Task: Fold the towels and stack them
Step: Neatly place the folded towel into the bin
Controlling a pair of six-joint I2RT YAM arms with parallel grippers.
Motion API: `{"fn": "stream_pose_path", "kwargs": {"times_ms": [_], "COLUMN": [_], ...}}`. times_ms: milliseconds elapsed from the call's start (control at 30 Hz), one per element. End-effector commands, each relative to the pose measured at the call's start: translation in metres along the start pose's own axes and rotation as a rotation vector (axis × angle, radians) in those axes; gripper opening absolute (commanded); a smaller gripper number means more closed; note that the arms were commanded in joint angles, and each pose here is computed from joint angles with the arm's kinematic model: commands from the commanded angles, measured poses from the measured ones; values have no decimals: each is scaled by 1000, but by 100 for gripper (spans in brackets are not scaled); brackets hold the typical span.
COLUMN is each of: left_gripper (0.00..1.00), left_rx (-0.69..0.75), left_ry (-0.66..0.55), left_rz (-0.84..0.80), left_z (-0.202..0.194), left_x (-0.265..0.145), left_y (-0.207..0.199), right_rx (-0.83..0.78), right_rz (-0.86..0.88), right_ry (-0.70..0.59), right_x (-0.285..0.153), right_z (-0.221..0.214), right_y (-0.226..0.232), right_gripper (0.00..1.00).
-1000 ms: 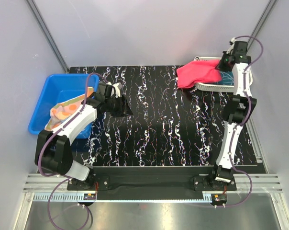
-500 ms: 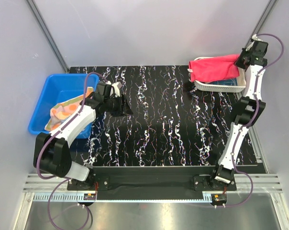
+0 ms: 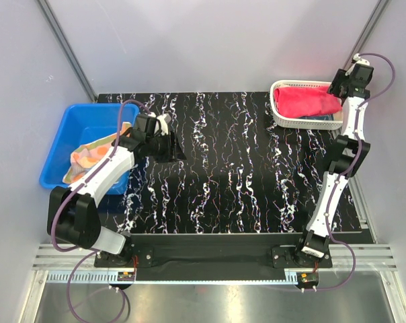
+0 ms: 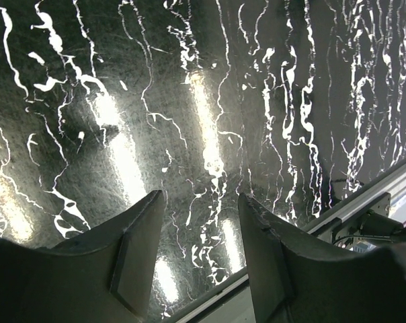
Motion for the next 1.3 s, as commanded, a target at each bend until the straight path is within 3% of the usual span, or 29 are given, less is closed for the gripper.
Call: {"fn": "stream_pose_path", "kwargs": {"times_ms": [0, 200, 300, 400, 433, 500, 533, 600, 633, 700, 800, 933, 1033, 1267], "left_gripper": [53, 54, 54, 54, 54, 55, 57, 58, 59, 59, 60, 61, 61, 59], "left_rx": [29, 51, 59, 63, 62, 76, 76, 41, 29, -11, -89, -290, -406, -460], "left_ry": [-49, -77, -130, -232, -266, -385, -423, -538, -561, -604, -652, -617, -524, -334], "left_rz": [5, 24, 40, 60, 65, 113, 162, 284, 311, 393, 540, 645, 645, 714], "left_z": [15, 20, 30, 47, 52, 68, 72, 87, 91, 100, 108, 113, 112, 110], "left_x": [-2, -13, -23, -42, -48, -68, -75, -97, -104, -123, -144, -157, -146, -106], "left_y": [-6, -10, -16, -28, -31, -36, -33, -20, -16, 3, 43, 120, 161, 214], "right_rx": [-3, 34, 18, -7, -5, -26, -37, -57, -46, -14, 20, 85, 59, 57], "right_rz": [-86, -75, -29, 15, 27, 122, 180, 329, 408, 529, 643, 854, 835, 925], "right_ry": [-133, -152, -140, -121, -160, -110, -147, -80, -117, -43, -9, 57, 112, 139], "right_x": [-8, -29, -51, -88, -120, -141, -178, -207, -240, -265, -306, -333, -334, -337], "right_z": [34, 49, 61, 74, 94, 78, 92, 65, 73, 40, 15, -20, -39, -59], "right_y": [-11, -1, 23, 66, 81, 134, 157, 217, 233, 277, 308, 321, 314, 317], "right_gripper": [62, 74, 99, 100, 100, 100, 100, 100, 100, 100, 100, 100, 100, 100]}}
Point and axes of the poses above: each gripper's point midway between its finger pads, its own x axis out along the fingers, its own y axis along the line the jaws close on, z = x × y, the point moved 7 cm from there along -x, back along the fingers, and after that the axes turned 7 degrees about -x, right-handed, at the moved point
